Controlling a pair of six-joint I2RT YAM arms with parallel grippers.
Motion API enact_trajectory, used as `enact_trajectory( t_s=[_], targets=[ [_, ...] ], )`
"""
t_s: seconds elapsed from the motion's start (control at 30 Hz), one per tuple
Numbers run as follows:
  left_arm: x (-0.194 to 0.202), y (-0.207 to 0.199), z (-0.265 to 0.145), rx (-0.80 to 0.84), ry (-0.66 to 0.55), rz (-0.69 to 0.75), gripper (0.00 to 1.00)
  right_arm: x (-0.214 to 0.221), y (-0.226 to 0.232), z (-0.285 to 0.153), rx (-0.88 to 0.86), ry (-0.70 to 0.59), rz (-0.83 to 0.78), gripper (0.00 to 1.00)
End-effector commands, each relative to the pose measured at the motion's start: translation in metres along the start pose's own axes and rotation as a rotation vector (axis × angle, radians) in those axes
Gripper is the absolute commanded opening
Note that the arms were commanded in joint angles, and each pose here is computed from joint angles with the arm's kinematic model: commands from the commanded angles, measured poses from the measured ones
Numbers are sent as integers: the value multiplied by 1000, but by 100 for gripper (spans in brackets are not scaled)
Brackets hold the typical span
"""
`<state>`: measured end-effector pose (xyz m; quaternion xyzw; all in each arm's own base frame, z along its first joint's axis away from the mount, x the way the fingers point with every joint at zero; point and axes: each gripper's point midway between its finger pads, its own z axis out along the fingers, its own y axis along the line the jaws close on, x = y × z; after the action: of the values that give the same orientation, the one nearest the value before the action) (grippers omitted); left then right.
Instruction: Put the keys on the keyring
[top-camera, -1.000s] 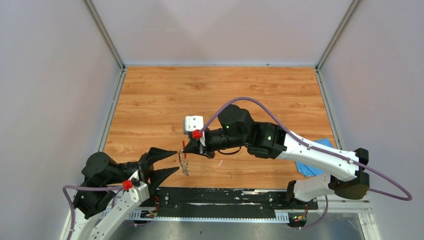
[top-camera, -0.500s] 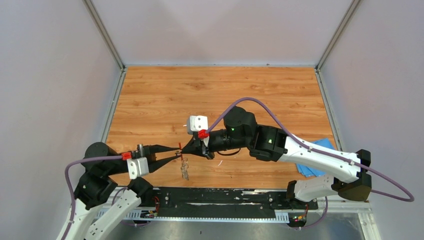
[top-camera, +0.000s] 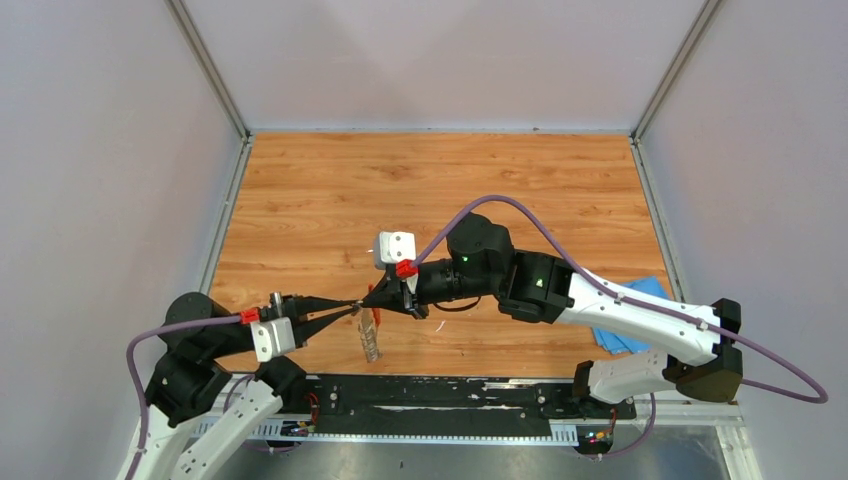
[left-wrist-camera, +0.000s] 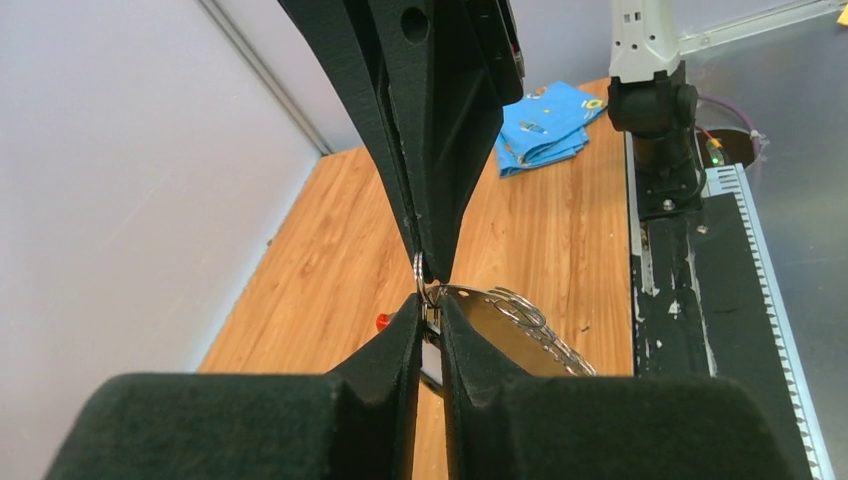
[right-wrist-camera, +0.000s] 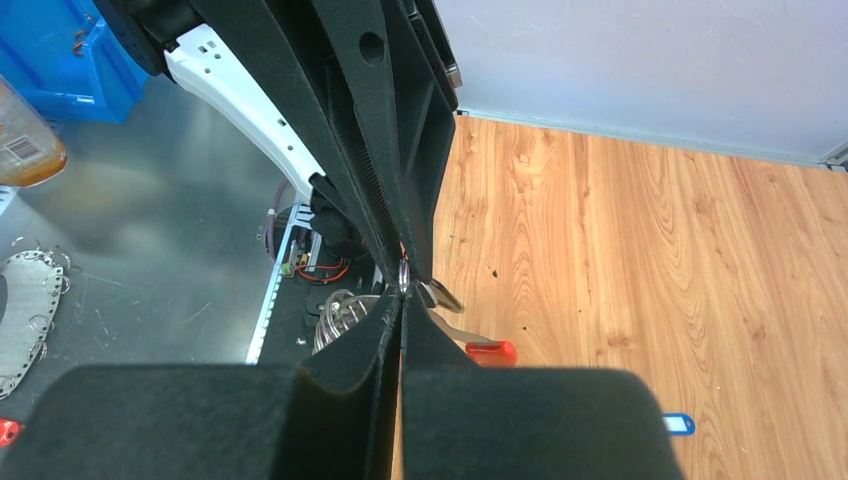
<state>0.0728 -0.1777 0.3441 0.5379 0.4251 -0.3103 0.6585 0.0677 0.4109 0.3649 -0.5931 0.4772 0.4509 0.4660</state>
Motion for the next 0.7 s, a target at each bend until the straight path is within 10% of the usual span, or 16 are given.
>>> enact_trajectory(
  t_s=[0.0, 0.23, 0.5, 0.67],
  targets=[
    [8, -2, -2, -17, 14, -25, 13, -14, -1, -1, -13, -47, -13, 0],
    [4, 7, 3, -49, 1, -82, 0, -13, 1, 3, -37, -39, -11, 0],
    [5, -15, 6, 78, 0, -140, 20, -14, -2, 2, -19, -36, -16, 0],
    [7, -7, 8, 44, 14, -136, 4, -14, -3, 1, -14, -34, -20, 0]
  ],
)
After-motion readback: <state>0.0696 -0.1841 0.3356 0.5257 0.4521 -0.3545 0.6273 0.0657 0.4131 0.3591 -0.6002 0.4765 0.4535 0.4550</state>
